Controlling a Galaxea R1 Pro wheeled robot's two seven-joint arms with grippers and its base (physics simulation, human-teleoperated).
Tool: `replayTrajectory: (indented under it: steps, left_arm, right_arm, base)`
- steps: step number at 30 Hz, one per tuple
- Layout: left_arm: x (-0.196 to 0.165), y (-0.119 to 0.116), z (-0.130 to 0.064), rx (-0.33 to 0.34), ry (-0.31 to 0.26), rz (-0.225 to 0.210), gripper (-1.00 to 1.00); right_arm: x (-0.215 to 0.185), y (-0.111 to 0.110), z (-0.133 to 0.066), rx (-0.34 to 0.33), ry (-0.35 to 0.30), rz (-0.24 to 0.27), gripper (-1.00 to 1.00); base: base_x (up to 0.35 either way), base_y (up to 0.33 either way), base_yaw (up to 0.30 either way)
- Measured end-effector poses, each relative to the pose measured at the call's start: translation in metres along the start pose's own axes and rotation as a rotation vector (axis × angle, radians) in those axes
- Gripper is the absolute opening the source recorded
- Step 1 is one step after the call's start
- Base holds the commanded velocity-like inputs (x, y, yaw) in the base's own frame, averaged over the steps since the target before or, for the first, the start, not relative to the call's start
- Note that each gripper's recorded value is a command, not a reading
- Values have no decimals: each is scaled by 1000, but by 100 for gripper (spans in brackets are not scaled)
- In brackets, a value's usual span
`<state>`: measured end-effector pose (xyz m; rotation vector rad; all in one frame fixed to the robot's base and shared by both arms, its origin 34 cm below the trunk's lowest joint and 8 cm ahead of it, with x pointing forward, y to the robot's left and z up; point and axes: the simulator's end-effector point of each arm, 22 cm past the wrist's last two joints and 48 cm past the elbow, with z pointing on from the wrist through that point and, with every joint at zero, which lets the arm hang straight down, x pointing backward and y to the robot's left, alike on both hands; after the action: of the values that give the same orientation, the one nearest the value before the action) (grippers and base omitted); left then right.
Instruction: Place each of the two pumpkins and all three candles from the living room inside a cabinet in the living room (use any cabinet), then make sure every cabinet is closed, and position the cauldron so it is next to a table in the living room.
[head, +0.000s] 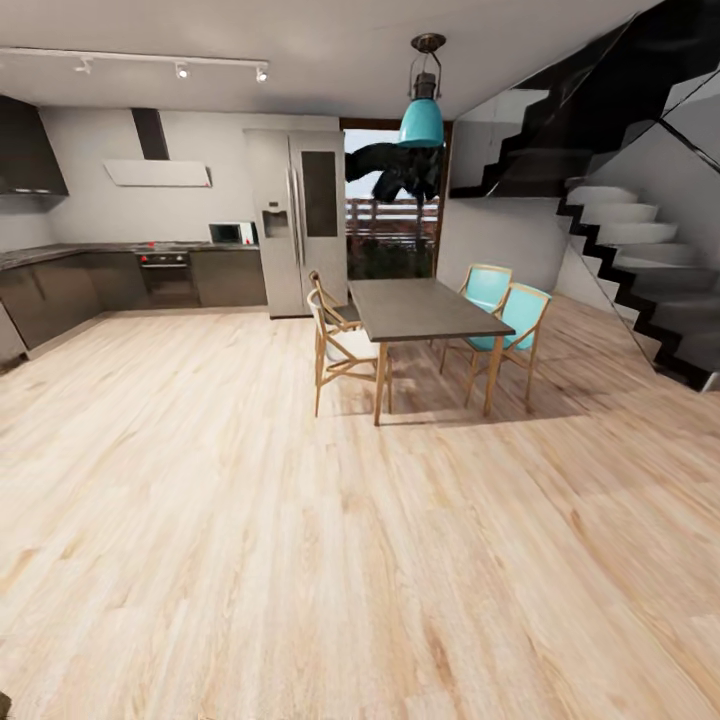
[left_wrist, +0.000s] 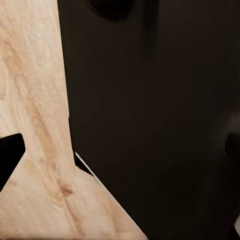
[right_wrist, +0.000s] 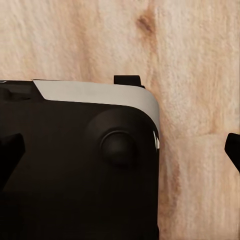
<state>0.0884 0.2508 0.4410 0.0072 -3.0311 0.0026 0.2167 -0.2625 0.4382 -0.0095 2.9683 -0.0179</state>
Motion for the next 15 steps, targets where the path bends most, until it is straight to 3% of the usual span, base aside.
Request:
replayTrajectory:
  steps: [15]
  left_arm:
    - [7,0,0,1,18,0,100]
  right_arm:
    - [7,-1,0,1,19,-1,100]
  base:
    - [0,0,202]
